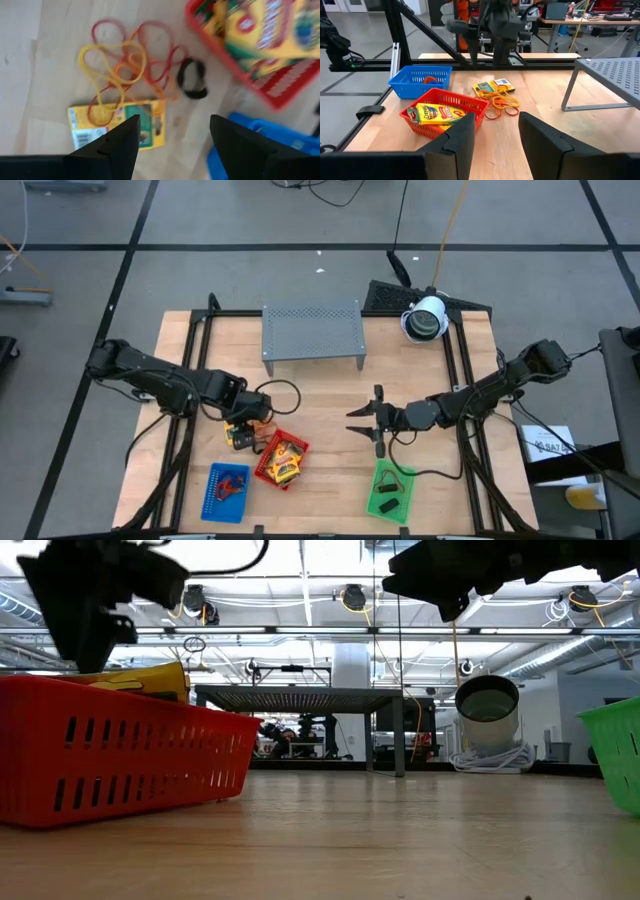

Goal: Pick & Place Office Desk Supplies
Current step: Put the yellow rubber band into the green basket

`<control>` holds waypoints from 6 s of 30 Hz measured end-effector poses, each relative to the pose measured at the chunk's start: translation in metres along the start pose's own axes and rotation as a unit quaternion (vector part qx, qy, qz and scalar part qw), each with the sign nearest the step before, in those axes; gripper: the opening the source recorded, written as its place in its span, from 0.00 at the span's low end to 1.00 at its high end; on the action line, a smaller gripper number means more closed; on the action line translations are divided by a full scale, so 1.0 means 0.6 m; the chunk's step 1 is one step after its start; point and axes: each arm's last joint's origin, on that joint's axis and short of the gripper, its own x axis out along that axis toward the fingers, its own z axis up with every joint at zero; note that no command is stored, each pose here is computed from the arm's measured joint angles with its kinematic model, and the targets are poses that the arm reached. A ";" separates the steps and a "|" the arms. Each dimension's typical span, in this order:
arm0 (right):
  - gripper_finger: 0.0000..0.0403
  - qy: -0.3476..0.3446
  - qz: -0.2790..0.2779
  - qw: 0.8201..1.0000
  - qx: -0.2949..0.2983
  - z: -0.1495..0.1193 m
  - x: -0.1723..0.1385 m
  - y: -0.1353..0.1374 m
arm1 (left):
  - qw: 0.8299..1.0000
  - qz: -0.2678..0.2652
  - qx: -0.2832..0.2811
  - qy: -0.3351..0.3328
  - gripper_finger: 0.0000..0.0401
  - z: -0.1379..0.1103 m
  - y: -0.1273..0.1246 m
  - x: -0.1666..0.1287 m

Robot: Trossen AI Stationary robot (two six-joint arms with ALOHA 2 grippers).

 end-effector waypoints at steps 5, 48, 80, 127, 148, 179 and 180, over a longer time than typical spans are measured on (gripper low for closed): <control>0.35 0.001 0.000 1.000 -0.001 0.000 0.000 0.000 | 1.000 -0.013 0.024 0.009 0.62 -0.002 0.015 0.027; 0.35 0.021 0.000 1.000 -0.008 -0.007 0.000 0.000 | 0.998 0.028 -0.029 -0.051 0.62 0.001 0.063 0.085; 0.35 0.021 0.000 1.000 -0.008 -0.007 0.000 0.000 | 0.999 0.015 -0.017 -0.028 0.62 -0.022 0.085 0.128; 0.35 0.025 0.000 1.000 -0.009 -0.008 0.000 0.000 | 0.994 0.001 -0.094 -0.050 0.62 -0.006 0.107 0.122; 0.35 0.025 0.000 1.000 -0.009 -0.008 0.000 0.000 | 0.986 -0.067 -0.146 -0.049 0.62 0.007 0.128 0.116; 0.35 0.025 -0.001 1.000 -0.009 -0.008 0.000 -0.001 | 0.988 0.020 -0.148 -0.047 0.62 -0.002 0.140 0.116; 0.35 0.024 0.000 1.000 -0.009 -0.008 0.000 0.000 | 0.987 0.022 -0.150 -0.047 0.62 -0.002 0.139 0.116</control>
